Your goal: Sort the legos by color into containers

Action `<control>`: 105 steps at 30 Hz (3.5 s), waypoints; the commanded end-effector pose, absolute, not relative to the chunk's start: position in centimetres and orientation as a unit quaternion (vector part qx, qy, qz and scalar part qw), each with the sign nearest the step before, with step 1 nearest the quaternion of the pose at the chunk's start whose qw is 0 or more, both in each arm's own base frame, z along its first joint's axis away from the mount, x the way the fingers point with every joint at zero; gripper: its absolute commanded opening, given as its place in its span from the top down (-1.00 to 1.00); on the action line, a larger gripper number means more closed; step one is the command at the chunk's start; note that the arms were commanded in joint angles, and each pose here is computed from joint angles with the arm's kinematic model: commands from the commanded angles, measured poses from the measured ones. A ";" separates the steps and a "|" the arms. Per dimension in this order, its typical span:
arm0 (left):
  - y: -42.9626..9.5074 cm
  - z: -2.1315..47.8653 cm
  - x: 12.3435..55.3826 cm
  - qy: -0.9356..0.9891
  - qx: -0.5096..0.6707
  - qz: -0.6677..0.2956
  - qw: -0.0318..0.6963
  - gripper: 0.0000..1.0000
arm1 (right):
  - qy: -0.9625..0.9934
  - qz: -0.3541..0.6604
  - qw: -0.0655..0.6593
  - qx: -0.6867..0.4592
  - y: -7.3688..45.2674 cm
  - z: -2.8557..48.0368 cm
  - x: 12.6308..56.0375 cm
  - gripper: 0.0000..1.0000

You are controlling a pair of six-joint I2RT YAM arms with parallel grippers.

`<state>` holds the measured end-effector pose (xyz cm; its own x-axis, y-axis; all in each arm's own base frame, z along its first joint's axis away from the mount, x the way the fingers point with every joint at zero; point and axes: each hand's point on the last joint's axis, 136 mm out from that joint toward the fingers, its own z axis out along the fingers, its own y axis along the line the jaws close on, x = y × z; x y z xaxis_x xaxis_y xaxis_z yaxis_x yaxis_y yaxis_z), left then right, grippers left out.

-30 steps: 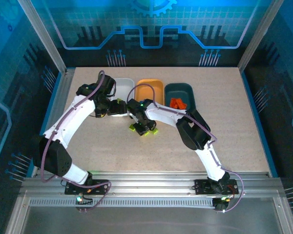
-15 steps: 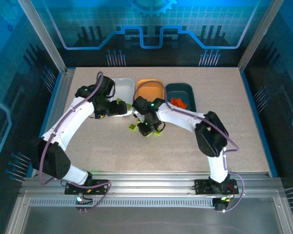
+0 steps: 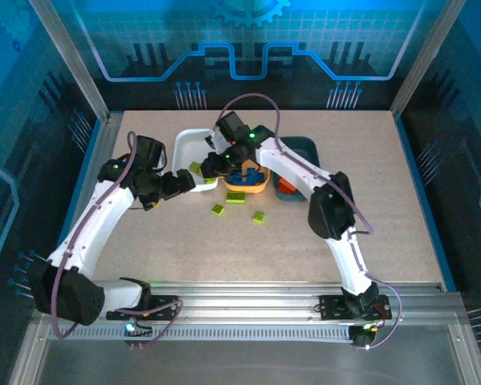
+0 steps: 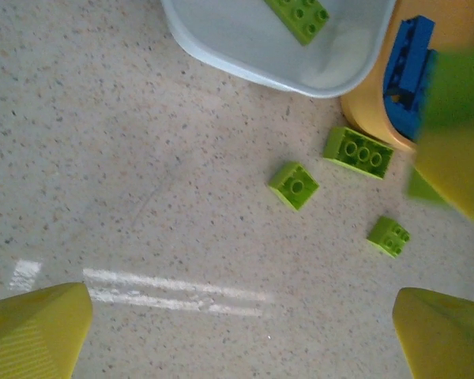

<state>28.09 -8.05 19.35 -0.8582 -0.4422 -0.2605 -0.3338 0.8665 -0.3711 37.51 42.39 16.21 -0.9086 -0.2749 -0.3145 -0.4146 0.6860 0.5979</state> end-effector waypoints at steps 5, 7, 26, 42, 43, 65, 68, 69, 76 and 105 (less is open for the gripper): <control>-9.3 18.9 25.8 0.948 -0.204 -0.201 0.137 -0.98 | 0.920 0.361 0.070 -0.136 44.5 13.3 41.1 0.25; -9.5 18.9 25.7 0.949 -0.199 -0.205 0.133 -0.98 | 0.918 0.366 0.080 -0.131 44.6 13.9 42.1 0.12; -15.7 12.4 26.8 0.977 -0.106 -0.177 0.052 -0.68 | 0.935 0.271 0.162 -0.159 31.8 22.3 35.6 -0.17; -17.3 6.8 30.0 0.987 0.149 -0.051 0.029 -0.43 | 0.941 0.262 0.197 -0.078 20.3 22.0 26.7 -0.16; -17.2 6.2 30.2 0.987 0.151 -0.045 0.027 -0.42 | 0.942 0.260 0.197 -0.074 19.9 22.0 26.6 -0.16; -18.6 2.8 33.0 0.984 0.174 -0.023 0.022 -0.31 | 0.946 0.262 0.181 -0.055 19.0 21.0 26.9 -0.14; -18.9 2.3 33.3 0.985 0.171 -0.020 0.021 -0.28 | 0.947 0.262 0.179 -0.056 19.1 20.8 27.0 -0.14; -19.0 2.1 33.4 0.985 0.170 -0.019 0.019 -0.27 | 0.947 0.262 0.177 -0.055 19.1 20.7 27.0 -0.14; -19.0 0.9 33.0 0.987 0.163 -0.009 0.005 -0.07 | 0.946 0.265 0.176 -0.057 19.3 20.7 27.2 -0.14; -16.4 12.4 32.3 0.992 0.077 -0.023 0.095 0.47 | 0.969 0.226 0.087 -0.048 19.1 16.0 28.0 -0.16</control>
<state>32.32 -17.81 10.71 -0.9629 0.1949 -0.1868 0.2074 0.9770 -0.0497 28.35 19.56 16.67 -0.9704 -0.0493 -0.2364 -0.1512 0.8873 0.4357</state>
